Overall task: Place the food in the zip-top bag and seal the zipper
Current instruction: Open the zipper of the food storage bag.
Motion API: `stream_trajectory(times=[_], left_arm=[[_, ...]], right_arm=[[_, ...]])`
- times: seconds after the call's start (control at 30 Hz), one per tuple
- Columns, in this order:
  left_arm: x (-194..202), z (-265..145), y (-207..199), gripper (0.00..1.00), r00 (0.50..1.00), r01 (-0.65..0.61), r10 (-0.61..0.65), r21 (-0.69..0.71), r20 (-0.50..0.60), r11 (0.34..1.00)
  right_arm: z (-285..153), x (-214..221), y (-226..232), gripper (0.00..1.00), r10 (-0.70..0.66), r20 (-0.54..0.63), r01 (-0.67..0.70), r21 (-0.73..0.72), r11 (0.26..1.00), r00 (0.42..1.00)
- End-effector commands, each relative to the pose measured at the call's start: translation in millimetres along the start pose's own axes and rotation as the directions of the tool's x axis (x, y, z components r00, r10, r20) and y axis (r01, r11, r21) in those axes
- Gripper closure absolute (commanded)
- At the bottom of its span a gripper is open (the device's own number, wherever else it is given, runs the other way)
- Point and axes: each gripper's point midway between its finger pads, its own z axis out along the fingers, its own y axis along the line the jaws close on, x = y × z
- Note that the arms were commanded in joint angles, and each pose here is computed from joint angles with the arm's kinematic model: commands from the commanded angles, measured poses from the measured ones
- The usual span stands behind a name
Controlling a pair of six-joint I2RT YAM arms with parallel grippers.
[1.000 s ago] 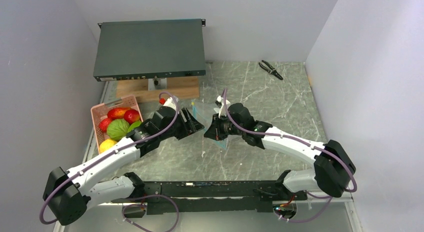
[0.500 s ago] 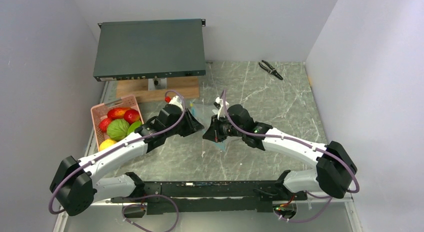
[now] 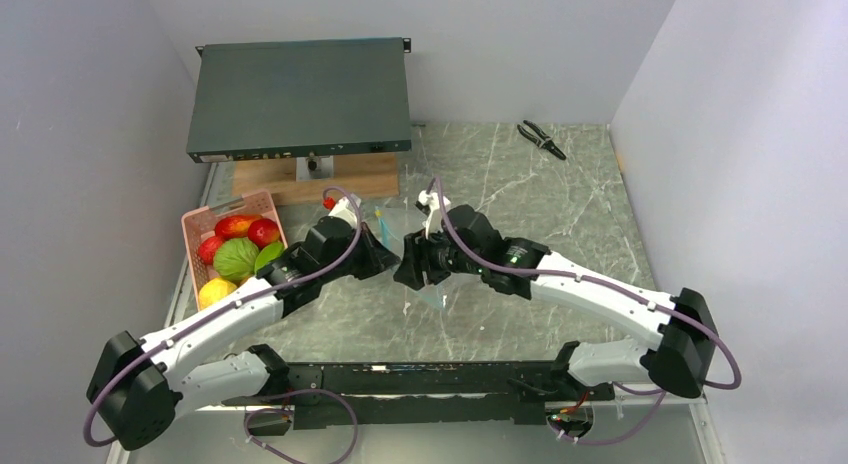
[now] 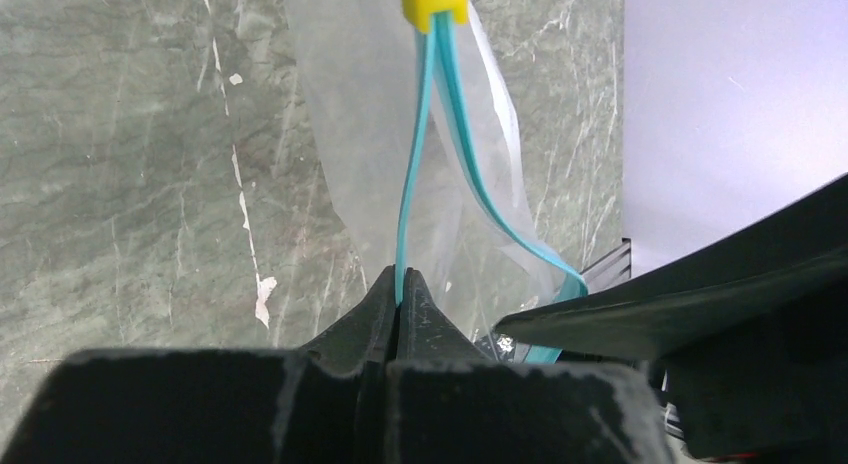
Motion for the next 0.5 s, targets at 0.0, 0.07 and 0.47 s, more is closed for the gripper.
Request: stream_trajectory(times=[0.0,0.07,0.47], left_arm=[[-2.3,-9.3,-8.9,1.00,1.000,-0.023,0.023,0.051,0.012,0.998],[-2.7,-11.4,-9.9,1.00,1.000,-0.026,0.025,0.055,0.013,0.998],[-1.6,-16.5,-11.4,1.00,0.999,-0.036,0.036,0.060,0.006,0.998]], right_arm=[[-29.7,-39.7,3.1,0.39,-0.026,0.076,0.018,0.102,0.995,0.997],[-34.9,-44.7,3.8,0.35,-0.045,0.065,0.037,0.126,0.991,0.997],[-35.6,-60.5,-9.4,0.07,-0.130,0.032,0.115,0.294,0.949,0.991]])
